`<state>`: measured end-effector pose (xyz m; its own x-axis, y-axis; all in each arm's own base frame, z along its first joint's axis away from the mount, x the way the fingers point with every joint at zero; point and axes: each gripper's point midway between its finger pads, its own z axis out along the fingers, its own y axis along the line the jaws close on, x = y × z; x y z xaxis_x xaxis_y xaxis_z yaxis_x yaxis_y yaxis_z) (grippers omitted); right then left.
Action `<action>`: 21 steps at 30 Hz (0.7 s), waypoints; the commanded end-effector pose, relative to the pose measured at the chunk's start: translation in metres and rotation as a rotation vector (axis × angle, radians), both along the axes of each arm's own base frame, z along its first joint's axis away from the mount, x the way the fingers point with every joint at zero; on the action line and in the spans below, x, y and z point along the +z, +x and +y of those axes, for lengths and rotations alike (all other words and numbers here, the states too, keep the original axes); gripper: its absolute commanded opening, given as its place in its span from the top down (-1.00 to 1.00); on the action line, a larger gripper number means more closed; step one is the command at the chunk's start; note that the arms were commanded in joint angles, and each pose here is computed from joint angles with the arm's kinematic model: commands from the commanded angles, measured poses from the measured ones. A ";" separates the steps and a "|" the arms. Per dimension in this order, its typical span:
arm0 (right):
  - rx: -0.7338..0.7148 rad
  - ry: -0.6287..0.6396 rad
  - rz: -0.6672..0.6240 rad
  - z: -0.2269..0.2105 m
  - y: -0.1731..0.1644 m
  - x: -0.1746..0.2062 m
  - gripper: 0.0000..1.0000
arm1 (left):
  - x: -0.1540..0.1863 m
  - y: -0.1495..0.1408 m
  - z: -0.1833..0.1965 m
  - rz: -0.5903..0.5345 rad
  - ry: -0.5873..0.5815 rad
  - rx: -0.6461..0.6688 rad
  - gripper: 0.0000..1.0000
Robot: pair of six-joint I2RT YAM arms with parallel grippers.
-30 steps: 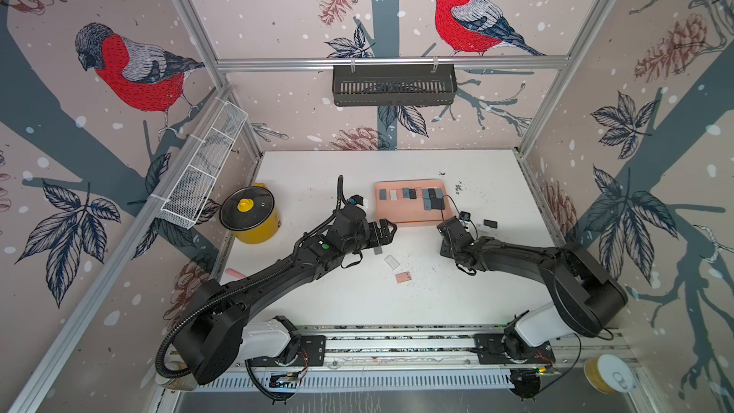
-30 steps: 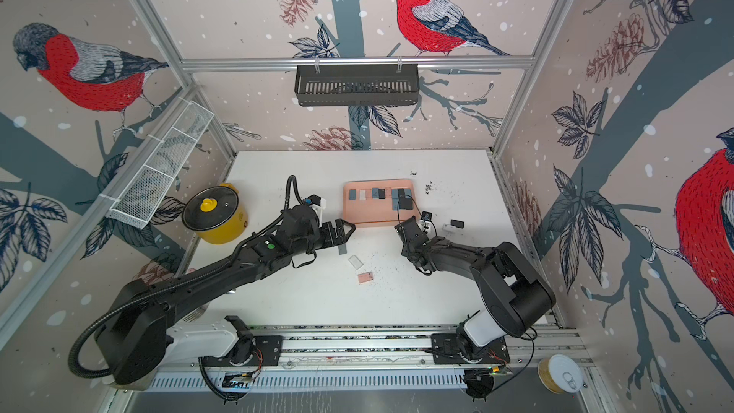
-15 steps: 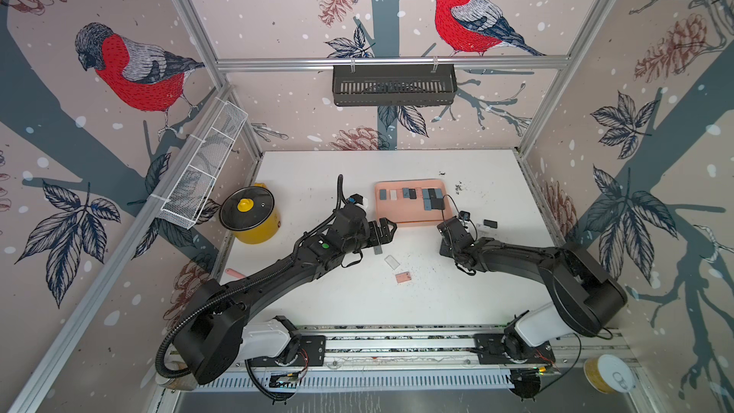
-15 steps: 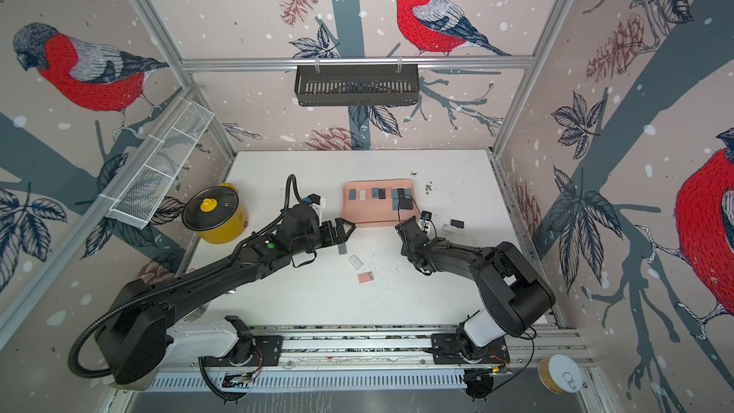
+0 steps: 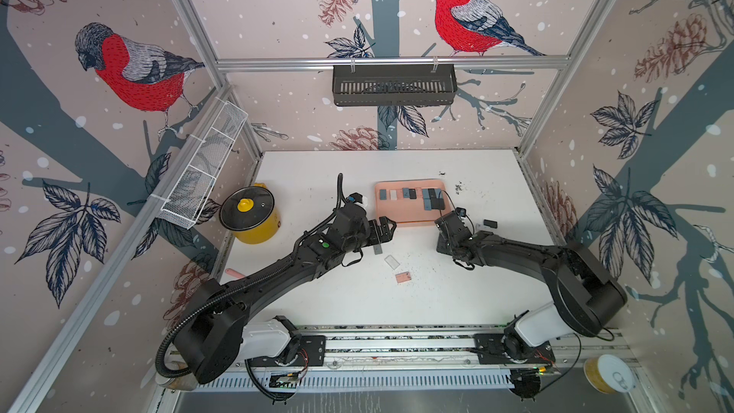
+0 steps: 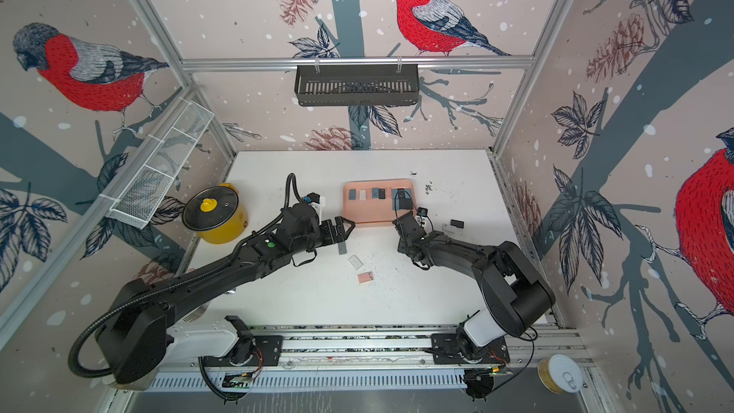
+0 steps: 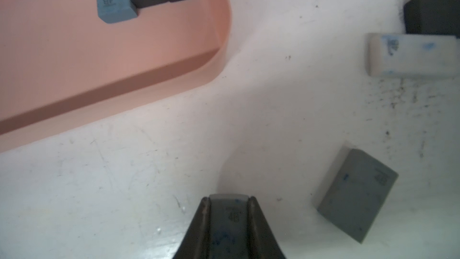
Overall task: Put the eraser in the storage box
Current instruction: Pick up the eraser from the center of the board.
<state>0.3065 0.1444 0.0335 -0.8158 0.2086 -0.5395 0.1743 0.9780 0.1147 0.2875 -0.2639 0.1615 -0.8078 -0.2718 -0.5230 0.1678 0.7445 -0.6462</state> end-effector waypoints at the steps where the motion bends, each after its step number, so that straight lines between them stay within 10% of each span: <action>1: 0.022 -0.021 -0.001 0.001 0.005 0.010 0.53 | 0.007 0.004 -0.002 -0.023 -0.007 0.001 -0.95; 21: 0.162 -0.039 -0.068 0.060 0.116 0.049 0.53 | 0.009 0.030 0.007 -0.006 0.044 0.028 -0.95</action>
<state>0.4154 0.1963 0.0860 -0.7832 0.1080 -0.6124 0.0565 0.9931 0.1029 0.3168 -0.2578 0.1727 -0.7867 -0.2727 -0.5538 0.1491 0.7866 -0.5992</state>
